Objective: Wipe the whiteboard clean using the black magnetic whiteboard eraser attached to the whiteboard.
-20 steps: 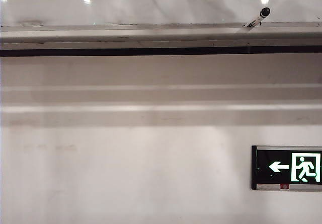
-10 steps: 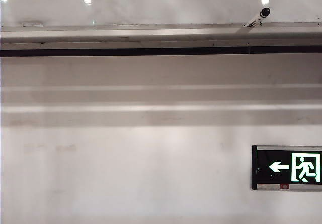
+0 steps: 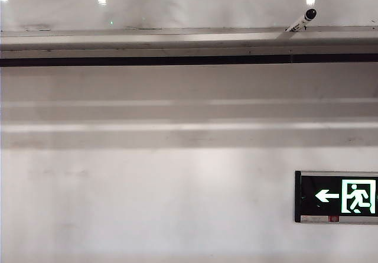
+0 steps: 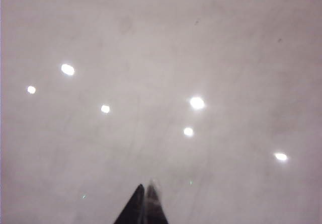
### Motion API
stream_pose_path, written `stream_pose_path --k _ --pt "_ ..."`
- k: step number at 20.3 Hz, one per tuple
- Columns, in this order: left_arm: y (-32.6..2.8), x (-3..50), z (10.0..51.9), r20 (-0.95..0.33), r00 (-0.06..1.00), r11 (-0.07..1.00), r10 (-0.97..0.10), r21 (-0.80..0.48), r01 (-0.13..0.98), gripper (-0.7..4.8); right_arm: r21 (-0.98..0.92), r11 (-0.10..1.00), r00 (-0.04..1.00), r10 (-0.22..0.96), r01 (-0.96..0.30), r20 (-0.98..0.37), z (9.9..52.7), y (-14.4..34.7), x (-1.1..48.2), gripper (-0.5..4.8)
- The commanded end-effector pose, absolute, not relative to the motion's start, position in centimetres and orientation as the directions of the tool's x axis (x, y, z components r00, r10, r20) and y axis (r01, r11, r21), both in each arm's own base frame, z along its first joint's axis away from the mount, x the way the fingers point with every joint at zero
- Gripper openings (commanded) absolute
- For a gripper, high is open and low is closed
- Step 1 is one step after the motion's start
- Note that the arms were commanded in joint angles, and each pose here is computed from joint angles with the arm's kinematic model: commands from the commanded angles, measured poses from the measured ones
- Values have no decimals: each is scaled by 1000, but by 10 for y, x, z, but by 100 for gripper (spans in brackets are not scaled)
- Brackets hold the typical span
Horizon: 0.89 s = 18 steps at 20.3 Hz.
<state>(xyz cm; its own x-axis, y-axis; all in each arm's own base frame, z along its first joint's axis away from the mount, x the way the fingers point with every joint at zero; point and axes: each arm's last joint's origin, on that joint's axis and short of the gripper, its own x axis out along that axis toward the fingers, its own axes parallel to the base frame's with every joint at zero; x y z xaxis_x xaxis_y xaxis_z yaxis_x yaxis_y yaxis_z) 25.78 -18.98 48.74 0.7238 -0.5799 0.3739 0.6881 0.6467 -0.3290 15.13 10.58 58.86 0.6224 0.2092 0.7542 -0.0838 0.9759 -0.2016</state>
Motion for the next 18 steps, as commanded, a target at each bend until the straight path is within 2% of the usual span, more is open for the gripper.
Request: stream_pose_path --k 1,5,10,15,16,17,18 --pt "-211 269 479 443 802 701 -400 -416 579 479 -212 973 628 223 -94 746 589 106 150 -1" --pt "-235 288 468 462 826 715 -323 -452 533 479 -213 972 630 226 -97 743 588 106 151 -1" --pt "-256 311 472 469 825 731 -315 -435 527 479 -213 972 630 226 -97 743 588 106 151 -1" --pt "-262 324 464 437 872 764 -221 -479 433 479 -212 972 630 225 -97 744 589 106 150 -1" --pt "-262 324 464 431 878 768 -207 -485 419 458 -212 972 629 225 -97 744 589 106 150 -1" --pt "-262 325 463 427 882 771 -202 -486 412 339 -212 973 629 225 -97 744 589 106 150 -1" --pt "-262 325 463 426 882 779 -201 -476 407 282 -212 973 629 225 -97 744 589 106 150 -1"
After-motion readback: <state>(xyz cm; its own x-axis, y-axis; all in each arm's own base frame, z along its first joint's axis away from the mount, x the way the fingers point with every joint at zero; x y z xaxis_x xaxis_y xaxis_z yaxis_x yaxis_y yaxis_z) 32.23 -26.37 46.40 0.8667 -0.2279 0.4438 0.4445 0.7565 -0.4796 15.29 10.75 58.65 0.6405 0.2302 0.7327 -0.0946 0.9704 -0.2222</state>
